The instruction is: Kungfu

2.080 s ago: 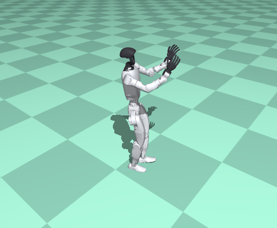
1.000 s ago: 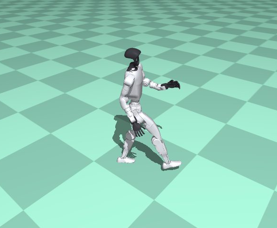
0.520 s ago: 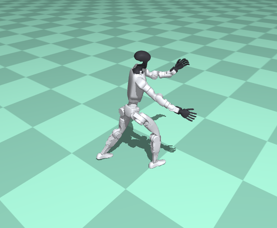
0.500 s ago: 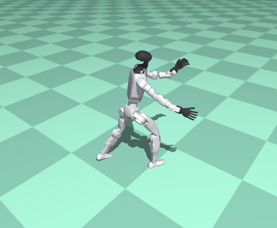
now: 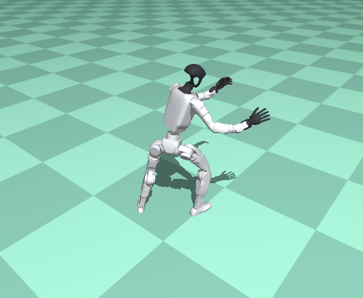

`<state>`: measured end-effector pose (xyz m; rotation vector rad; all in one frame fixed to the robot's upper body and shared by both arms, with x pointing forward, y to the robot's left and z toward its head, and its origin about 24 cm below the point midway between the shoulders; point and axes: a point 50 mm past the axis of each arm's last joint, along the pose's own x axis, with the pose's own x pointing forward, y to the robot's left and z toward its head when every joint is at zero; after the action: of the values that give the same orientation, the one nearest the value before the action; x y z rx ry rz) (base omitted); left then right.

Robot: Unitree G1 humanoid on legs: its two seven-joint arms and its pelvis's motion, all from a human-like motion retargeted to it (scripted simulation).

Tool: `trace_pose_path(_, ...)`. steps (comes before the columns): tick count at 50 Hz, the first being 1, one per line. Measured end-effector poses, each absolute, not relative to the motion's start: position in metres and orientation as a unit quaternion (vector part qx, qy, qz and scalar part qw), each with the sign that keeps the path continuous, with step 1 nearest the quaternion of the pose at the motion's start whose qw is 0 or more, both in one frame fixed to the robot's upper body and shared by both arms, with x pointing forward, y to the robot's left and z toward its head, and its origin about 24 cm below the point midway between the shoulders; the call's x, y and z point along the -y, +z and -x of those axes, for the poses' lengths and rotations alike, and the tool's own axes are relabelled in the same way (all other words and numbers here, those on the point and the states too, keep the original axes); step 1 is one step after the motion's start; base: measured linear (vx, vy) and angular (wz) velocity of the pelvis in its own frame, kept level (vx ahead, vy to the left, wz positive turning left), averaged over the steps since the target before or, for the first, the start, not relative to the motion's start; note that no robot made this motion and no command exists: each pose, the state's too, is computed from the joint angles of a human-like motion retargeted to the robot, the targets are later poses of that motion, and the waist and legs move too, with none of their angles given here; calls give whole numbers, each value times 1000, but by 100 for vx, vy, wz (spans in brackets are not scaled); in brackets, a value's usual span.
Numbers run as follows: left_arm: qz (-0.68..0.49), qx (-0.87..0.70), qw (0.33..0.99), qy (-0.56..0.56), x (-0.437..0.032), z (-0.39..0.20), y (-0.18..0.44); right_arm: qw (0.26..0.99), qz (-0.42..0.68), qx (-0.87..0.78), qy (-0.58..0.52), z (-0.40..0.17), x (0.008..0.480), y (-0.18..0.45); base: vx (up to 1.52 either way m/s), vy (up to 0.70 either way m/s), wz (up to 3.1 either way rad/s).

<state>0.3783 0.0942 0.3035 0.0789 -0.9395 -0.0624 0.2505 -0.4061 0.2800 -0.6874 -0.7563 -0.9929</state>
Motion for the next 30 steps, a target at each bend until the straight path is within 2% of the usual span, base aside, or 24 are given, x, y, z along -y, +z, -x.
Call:
trace_pose_path(5,-65,300,939,-152,-73,-384,206,771,125,358,-512,-242,381,209,-18,16,74)
trace_pose_path(8,-101,112,958,-244,-61,-366,95,819,-82,294,-485,-270,340,133,-21,9,53)
trace_pose_path(10,-77,-19,959,-271,-72,-332,18,872,-240,207,-372,-292,293,75,-18,-2,57)
trace_pose_path(11,-36,-63,961,-267,-78,-310,-11,900,-303,181,-256,-298,267,55,-16,1,72)
trace_pose_path(13,64,-131,964,-224,-89,-262,-57,909,-386,140,-77,-292,217,25,-7,3,81)
trace_pose_path(16,185,-179,962,-94,-110,-196,-96,912,-404,66,-5,-263,174,-9,3,-9,87)
trace_pose_path(20,200,-208,957,0,-146,-136,-115,894,-447,-1,20,-232,161,-37,12,-27,63)
trace_pose_path(25,210,-235,949,-19,-151,-114,-119,909,-381,-82,150,-211,159,-48,8,-13,23)
trace_pose_path(30,216,-222,949,-52,-138,-128,-113,935,-295,-101,167,-205,172,-48,11,7,-2)
